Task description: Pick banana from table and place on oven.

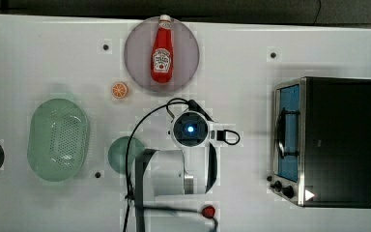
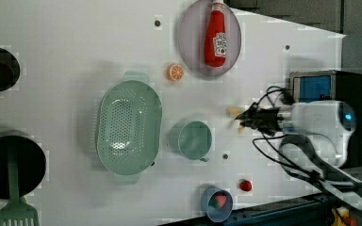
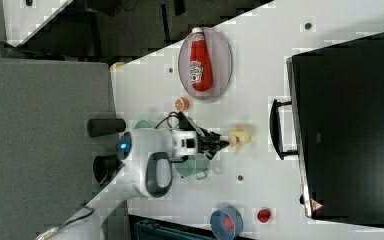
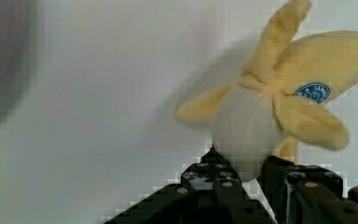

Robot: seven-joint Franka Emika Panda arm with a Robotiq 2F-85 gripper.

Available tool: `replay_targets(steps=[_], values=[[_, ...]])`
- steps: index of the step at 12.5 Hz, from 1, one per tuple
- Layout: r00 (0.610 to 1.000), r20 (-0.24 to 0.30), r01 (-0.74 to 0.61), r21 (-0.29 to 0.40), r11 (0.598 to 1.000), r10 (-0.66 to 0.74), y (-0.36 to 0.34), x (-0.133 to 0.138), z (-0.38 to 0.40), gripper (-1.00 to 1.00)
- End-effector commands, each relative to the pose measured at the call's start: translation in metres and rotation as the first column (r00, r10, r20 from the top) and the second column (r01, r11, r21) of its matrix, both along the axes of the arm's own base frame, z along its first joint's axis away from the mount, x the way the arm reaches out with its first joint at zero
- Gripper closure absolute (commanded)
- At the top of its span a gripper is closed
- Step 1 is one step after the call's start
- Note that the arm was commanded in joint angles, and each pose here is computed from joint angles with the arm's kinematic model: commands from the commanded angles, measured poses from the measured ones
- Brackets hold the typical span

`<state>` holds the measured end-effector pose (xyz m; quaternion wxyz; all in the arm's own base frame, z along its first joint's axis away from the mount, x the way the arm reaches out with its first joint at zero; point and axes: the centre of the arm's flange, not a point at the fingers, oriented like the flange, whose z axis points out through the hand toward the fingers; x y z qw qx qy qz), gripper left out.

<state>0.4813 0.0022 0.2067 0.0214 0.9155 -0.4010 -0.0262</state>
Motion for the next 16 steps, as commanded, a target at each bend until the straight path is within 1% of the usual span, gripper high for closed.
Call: replay_targets(steps=[1, 5, 8, 9, 11, 13, 15, 16], values=[[0.994, 0.111, 0.009, 0.002, 1.0, -0.009, 0.008, 0.019, 0.132, 0.58], [0.996, 0.073, 0.052, -0.005, 0.999, -0.051, -0.011, 0.011, 0.286, 0.58], [0.988, 0.07, 0.139, 0.012, 0.99, -0.139, -0.066, 0.013, 0.351, 0.58], [0.986, 0.08, 0.147, 0.016, 0.989, -0.147, -0.089, 0.017, 0.359, 0.58], [0.993, 0.086, 0.084, 0.009, 0.996, -0.085, -0.142, 0.026, 0.36, 0.58], [0.998, 0.057, 0.01, 0.001, 1.0, -0.01, -0.198, 0.032, 0.344, 0.58], [0.999, 0.026, -0.039, -0.014, 0.999, 0.04, -0.255, 0.03, 0.321, 0.58], [0.997, 0.028, -0.064, -0.037, 0.997, 0.065, -0.283, 0.03, 0.311, 0.58]])
